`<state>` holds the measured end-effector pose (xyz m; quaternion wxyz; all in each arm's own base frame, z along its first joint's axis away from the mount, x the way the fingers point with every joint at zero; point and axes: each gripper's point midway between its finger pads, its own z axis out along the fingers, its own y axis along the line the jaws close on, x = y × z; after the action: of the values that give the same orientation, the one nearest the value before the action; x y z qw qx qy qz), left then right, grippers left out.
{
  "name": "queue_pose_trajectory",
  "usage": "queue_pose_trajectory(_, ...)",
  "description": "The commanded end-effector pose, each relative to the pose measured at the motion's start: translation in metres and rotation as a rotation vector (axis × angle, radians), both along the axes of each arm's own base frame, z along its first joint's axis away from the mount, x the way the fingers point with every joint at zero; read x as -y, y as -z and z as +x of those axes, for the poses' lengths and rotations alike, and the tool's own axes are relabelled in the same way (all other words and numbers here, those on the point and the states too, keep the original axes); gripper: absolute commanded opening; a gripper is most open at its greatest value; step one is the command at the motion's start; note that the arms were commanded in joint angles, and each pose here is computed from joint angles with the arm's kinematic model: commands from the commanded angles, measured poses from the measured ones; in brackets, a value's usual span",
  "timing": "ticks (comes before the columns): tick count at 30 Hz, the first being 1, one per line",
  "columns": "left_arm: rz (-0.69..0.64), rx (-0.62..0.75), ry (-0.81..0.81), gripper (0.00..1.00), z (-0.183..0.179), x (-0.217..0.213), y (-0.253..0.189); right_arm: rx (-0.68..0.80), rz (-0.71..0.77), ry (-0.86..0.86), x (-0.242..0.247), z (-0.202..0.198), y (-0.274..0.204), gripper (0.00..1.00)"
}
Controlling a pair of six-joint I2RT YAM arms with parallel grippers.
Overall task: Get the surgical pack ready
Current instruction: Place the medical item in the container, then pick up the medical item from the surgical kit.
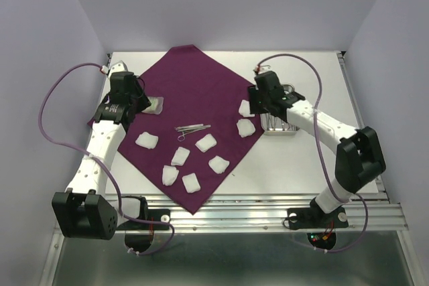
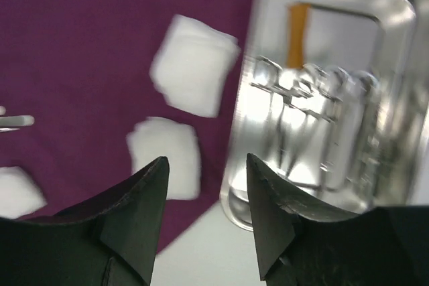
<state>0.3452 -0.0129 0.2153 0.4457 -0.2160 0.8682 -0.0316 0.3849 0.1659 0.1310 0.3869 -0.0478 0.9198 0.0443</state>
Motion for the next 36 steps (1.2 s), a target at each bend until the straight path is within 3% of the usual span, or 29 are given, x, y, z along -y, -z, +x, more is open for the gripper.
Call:
queue_pose_trajectory(1, 0.001, 0.031, -0.013, 0.49, 0.004, -0.003, -0.007, 0.079, -0.009, -0.241, -0.086, 0.003, -0.025, 0.56)
queue_pose_trajectory(2, 0.0, 0.032, -0.015, 0.49, 0.004, -0.003, -0.007, 0.038, -0.059, -0.283, -0.099, 0.003, -0.003, 0.57)
queue_pose_trajectory(7, 0.016, 0.034, -0.034, 0.49, 0.001, -0.008, -0.014, 0.074, -0.092, -0.508, -0.195, 0.002, 0.001, 0.6)
queue_pose_trajectory(14, 0.032, 0.04, -0.056, 0.49, -0.004, -0.013, -0.02, 0.053, -0.116, -0.661, -0.261, 0.004, 0.029, 0.64)
queue_pose_trajectory(26, 0.038, 0.029, -0.064, 0.49, -0.005, -0.016, -0.018, -0.017, -0.13, -0.712, -0.28, 0.004, 0.078, 0.63)
queue_pose_trajectory(36, 0.034, 0.031, -0.063, 0.49, -0.007, -0.016, -0.017, 0.011, -0.163, -0.64, -0.272, 0.014, 0.072, 0.62)
